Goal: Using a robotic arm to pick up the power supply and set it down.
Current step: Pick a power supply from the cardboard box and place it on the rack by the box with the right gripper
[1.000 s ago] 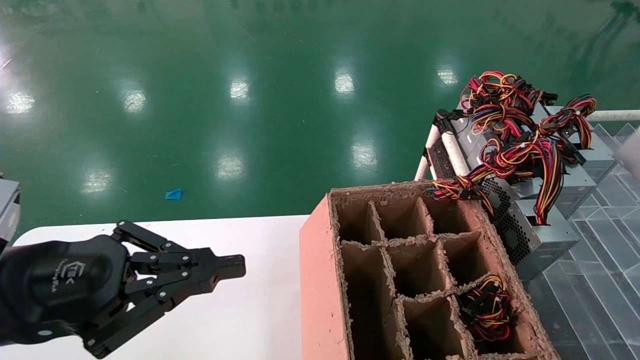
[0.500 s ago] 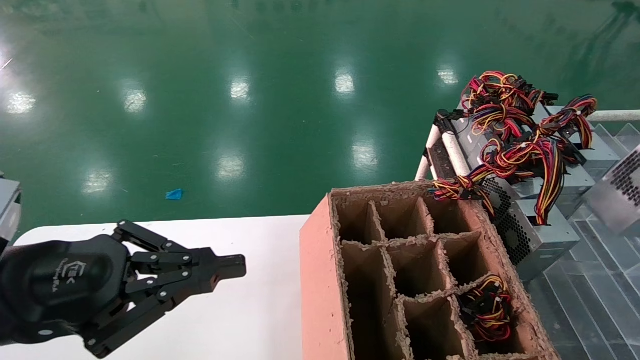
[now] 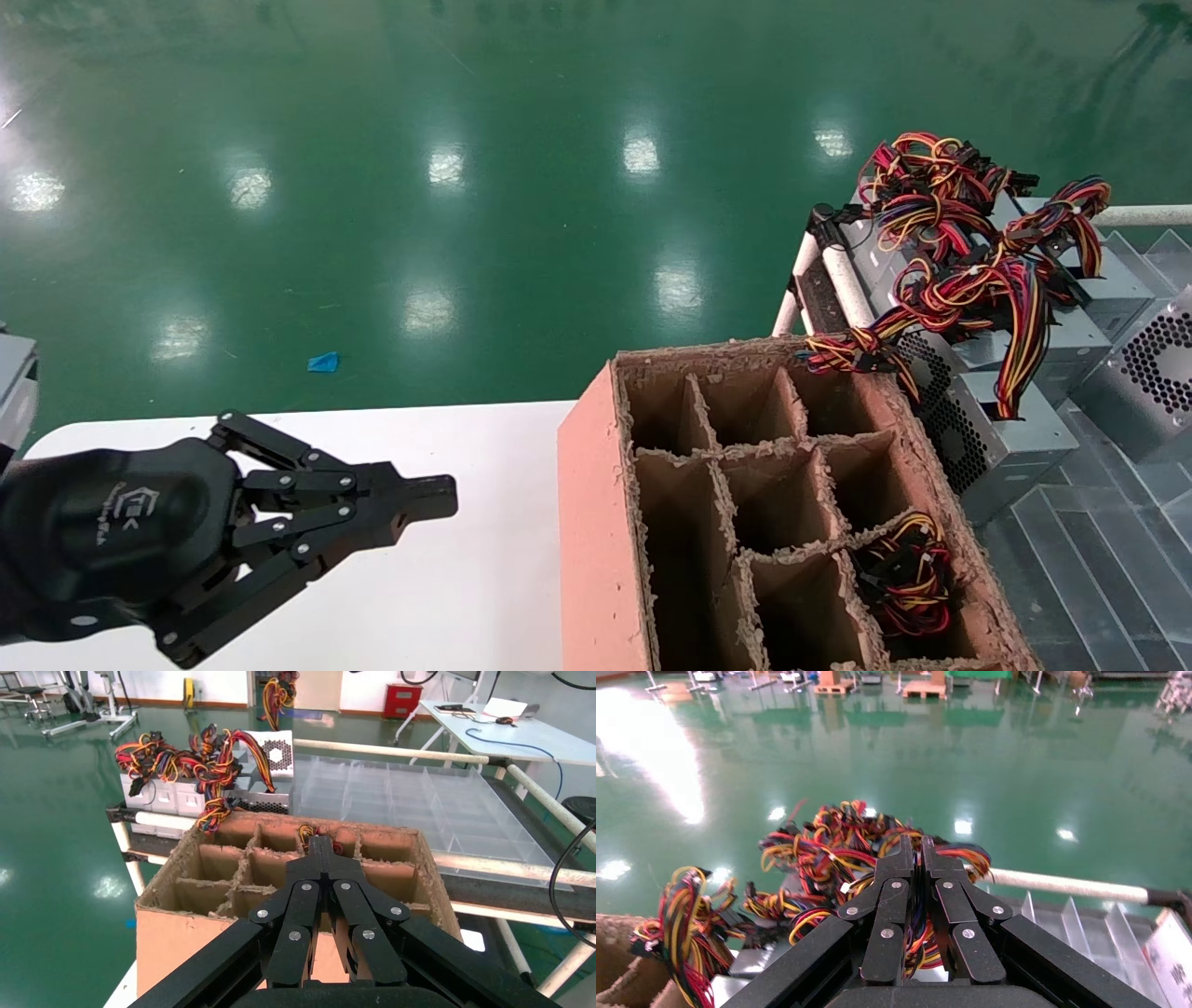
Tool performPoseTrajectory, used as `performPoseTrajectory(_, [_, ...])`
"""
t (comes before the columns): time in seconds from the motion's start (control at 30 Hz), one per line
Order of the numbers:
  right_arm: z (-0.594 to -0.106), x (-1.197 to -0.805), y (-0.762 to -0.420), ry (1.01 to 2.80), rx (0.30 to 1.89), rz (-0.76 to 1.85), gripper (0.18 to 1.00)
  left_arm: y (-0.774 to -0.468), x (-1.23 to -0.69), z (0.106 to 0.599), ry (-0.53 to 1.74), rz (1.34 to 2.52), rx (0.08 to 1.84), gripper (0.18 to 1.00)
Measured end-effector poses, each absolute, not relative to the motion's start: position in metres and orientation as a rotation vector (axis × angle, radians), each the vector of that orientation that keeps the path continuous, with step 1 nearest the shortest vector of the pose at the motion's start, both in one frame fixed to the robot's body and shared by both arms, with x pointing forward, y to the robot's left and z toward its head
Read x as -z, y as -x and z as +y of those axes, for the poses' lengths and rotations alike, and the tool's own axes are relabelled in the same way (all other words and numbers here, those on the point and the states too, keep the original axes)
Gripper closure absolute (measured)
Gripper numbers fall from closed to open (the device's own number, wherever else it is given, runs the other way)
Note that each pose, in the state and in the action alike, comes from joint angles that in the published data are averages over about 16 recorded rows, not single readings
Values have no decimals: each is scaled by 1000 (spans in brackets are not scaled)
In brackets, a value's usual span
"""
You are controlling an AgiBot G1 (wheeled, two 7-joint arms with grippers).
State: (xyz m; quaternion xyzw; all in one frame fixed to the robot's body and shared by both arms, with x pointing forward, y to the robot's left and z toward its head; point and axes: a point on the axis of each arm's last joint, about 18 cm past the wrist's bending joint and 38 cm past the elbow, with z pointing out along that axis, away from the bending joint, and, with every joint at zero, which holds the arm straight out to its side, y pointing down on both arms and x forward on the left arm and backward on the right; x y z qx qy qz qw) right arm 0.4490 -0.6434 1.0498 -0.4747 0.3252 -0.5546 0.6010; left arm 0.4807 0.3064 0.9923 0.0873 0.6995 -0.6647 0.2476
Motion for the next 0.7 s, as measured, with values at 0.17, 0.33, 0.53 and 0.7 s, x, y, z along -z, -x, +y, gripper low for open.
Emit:
performPoseTrajectory(0.17, [-648, -1044, -452, 1094, 1284, 777, 981, -481, -992, 306, -238, 1907, 1812, 993])
performPoseTrajectory(0.33, [-650, -1038, -456, 1088, 1277, 791, 981, -481, -992, 306, -238, 1907, 1812, 993])
performPoseTrajectory(0.53, [-647, -1034, -464, 1092, 1263, 789, 981, -481, -992, 306, -238, 1907, 1812, 993])
performPoseTrajectory(0.7, [-640, -1032, -473, 1109, 1247, 775, 981, -481, -992, 306, -238, 1907, 1812, 993])
